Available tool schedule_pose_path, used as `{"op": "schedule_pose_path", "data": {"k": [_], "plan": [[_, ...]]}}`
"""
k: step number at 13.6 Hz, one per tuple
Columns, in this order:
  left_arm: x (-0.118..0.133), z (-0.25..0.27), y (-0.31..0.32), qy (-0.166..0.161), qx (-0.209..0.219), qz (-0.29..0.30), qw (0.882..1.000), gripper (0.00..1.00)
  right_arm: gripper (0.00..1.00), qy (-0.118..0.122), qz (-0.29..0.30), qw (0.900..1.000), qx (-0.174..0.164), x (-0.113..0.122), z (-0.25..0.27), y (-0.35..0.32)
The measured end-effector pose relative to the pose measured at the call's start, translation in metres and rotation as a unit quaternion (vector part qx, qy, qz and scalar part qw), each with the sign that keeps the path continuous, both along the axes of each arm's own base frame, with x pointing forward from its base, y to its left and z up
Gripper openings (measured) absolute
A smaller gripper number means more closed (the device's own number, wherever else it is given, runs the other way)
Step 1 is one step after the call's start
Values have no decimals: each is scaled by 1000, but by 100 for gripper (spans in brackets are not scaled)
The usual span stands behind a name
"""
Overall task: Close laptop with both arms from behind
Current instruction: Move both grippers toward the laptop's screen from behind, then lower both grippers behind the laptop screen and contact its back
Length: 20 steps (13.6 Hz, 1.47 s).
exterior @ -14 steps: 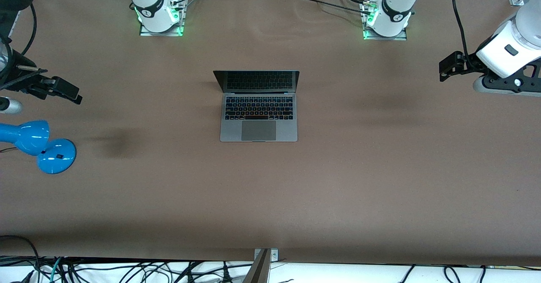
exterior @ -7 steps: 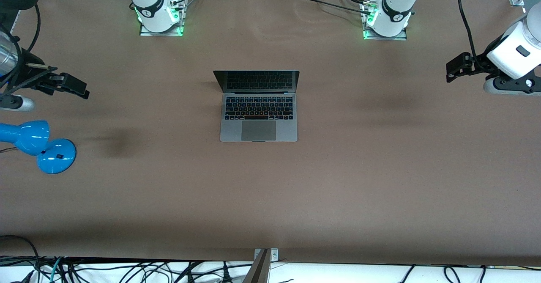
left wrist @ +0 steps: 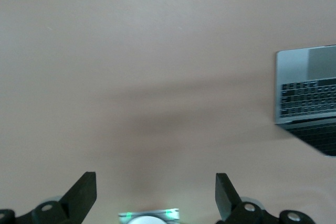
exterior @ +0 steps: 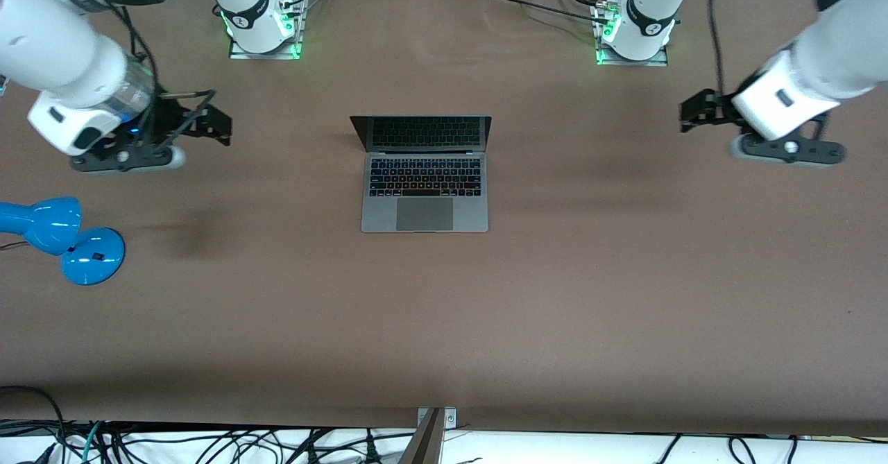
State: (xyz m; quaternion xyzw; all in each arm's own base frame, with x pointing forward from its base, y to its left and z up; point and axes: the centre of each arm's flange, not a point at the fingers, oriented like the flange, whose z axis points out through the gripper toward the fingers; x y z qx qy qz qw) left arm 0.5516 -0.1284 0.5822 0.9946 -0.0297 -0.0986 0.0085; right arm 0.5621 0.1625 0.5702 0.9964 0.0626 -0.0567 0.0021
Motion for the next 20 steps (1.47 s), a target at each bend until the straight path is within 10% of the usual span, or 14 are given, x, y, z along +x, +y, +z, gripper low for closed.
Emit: {"op": "schedule_pose_path", "data": {"k": [5,12,20], "plan": [[-25,-32,-114,30,21,27,999,100,84,61,17,998,20,-37,-13,81],[-45,-84,-188,108,11,69,992,100,4,214,-23,974,64,-76,-76,127],[-90,-129,-264,166,-5,110,980,96,1,305,-5,952,34,-103,-162,158]]}}
